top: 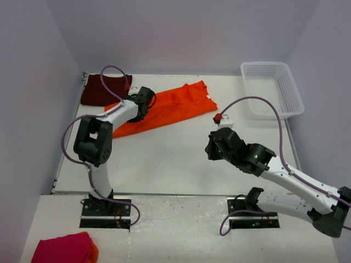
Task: Fold and stack the t-shirts
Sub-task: Rotate the tshirt 90 degrees
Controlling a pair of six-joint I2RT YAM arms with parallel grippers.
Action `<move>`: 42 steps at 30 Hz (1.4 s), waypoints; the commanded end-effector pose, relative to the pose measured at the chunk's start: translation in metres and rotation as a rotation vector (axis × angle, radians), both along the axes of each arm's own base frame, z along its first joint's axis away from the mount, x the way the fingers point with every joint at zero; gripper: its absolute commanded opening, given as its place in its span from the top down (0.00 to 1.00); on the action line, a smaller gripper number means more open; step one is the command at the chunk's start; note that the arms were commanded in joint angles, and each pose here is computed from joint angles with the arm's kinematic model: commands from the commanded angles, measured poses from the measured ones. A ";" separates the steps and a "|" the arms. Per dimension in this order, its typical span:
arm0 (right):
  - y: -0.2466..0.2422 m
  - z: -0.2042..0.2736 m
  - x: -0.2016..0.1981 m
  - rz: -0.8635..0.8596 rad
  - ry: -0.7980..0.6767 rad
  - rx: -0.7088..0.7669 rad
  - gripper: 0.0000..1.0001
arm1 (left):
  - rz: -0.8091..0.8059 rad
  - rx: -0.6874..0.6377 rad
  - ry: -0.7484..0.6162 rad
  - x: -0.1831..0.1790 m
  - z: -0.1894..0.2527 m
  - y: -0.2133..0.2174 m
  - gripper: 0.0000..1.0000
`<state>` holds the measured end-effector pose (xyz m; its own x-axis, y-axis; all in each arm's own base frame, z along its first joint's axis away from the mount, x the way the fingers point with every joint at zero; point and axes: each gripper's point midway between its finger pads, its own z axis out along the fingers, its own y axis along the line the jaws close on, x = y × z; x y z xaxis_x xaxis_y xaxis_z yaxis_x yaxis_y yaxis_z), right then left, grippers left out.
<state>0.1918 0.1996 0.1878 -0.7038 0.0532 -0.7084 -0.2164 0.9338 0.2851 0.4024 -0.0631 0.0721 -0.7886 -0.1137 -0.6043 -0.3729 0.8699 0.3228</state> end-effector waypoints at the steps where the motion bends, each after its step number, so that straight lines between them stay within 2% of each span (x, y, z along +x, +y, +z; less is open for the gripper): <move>1: -0.008 0.000 0.000 -0.035 -0.013 -0.007 1.00 | -0.027 -0.091 0.034 0.005 -0.029 -0.012 1.00; 9: -0.007 -0.001 0.000 -0.036 -0.004 -0.007 1.00 | -0.059 -0.162 0.099 -0.006 -0.063 -0.024 1.00; 16: -0.002 0.006 0.004 -0.034 -0.014 0.000 1.00 | -0.115 -0.300 0.225 -0.041 -0.107 -0.050 1.00; 18: -0.002 0.007 0.005 -0.036 -0.015 -0.003 1.00 | -0.165 -0.363 0.246 -0.051 -0.116 -0.071 1.00; 24: -0.003 0.008 0.008 -0.051 -0.021 -0.016 1.00 | -0.326 -0.437 0.316 -0.089 -0.122 -0.135 1.00; 28: -0.004 0.009 0.009 -0.062 -0.018 -0.024 1.00 | -0.470 -0.538 0.336 -0.101 -0.106 -0.191 1.00; 34: -0.010 0.003 0.009 -0.089 -0.019 -0.038 1.00 | -0.711 -0.843 0.369 -0.140 -0.053 -0.282 1.00; 37: -0.010 -0.002 0.010 -0.096 -0.011 -0.045 1.00 | -0.823 -0.902 0.295 -0.148 -0.015 -0.314 1.00; 42: -0.006 -0.013 0.012 -0.098 0.006 -0.056 1.00 | -0.971 -0.854 0.014 -0.131 0.071 -0.326 1.00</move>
